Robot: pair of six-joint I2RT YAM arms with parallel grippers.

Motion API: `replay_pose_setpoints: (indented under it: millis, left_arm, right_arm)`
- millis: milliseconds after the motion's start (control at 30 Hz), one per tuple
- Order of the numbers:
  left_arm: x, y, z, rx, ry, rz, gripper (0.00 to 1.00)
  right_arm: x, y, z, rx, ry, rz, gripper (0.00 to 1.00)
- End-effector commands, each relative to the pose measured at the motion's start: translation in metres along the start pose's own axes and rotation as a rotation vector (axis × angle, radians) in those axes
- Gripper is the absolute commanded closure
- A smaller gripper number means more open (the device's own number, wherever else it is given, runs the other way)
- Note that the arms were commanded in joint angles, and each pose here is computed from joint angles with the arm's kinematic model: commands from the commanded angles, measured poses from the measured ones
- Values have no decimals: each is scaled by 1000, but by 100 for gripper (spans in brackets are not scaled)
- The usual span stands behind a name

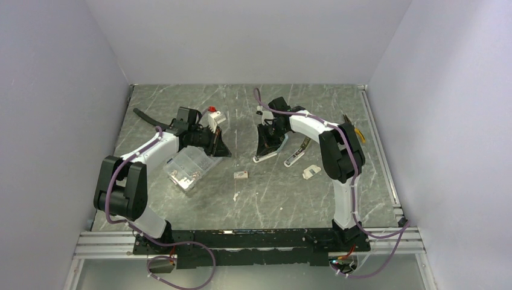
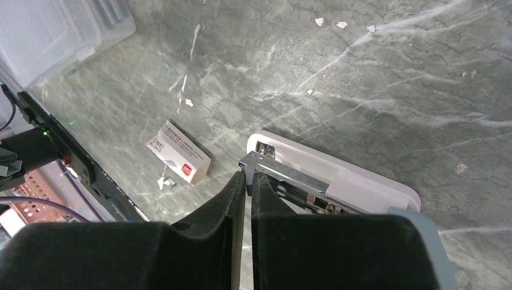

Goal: Load the staples into the stapler
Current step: Install the staple into the stapler.

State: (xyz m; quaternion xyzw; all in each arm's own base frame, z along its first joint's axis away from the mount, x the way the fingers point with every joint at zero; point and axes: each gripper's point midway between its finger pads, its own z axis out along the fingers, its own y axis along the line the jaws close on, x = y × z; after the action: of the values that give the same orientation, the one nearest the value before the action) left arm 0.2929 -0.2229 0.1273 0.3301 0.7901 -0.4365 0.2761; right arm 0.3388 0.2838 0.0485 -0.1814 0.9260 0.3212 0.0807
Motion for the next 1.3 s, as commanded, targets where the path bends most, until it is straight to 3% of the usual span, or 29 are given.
replay_pose_setpoints:
  millis: [0, 767, 1267]
  left_arm:
    - [-10, -7, -4, 33, -29, 68, 91]
    - [-10, -10, -4, 46, -30, 66, 92]
    - [-10, -7, -4, 38, -30, 75, 92]
  right_arm:
    - [-10, 2, -3, 14, -23, -25, 100]
    - [-11, -7, 0, 53, -11, -26, 100]
    - [-16, 17, -18, -9, -71, -57, 100]
